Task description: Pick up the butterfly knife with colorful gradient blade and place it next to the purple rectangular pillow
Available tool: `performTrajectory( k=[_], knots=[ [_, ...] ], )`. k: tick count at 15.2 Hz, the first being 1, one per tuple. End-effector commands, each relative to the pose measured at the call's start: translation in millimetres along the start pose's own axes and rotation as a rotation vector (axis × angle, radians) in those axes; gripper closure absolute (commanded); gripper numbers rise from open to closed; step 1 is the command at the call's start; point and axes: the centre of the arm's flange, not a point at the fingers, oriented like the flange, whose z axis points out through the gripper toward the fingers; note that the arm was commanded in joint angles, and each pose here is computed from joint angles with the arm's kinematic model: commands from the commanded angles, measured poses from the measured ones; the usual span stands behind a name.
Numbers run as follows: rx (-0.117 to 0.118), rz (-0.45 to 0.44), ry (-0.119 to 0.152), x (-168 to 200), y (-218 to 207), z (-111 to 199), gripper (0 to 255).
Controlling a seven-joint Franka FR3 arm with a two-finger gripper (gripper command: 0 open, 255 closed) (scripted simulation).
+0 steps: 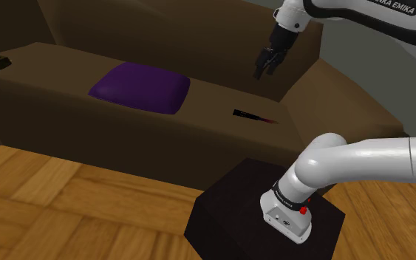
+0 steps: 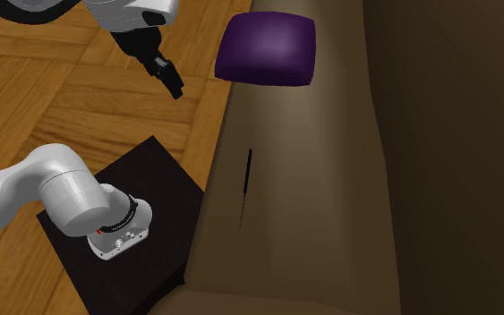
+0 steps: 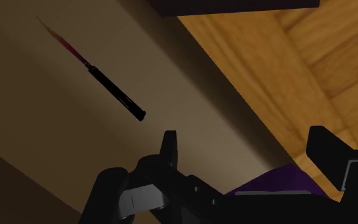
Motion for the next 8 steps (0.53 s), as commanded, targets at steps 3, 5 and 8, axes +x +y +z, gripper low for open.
performTrajectory(
  k=[3, 5, 8],
  knots=[
    [0.006, -0.055, 0.001, -1, 18, 20, 0],
    [0.012, -0.110, 0.003, -2, 35, 41, 0],
    [0.022, -0.192, 0.005, 0, 62, 72, 0]
  ],
)
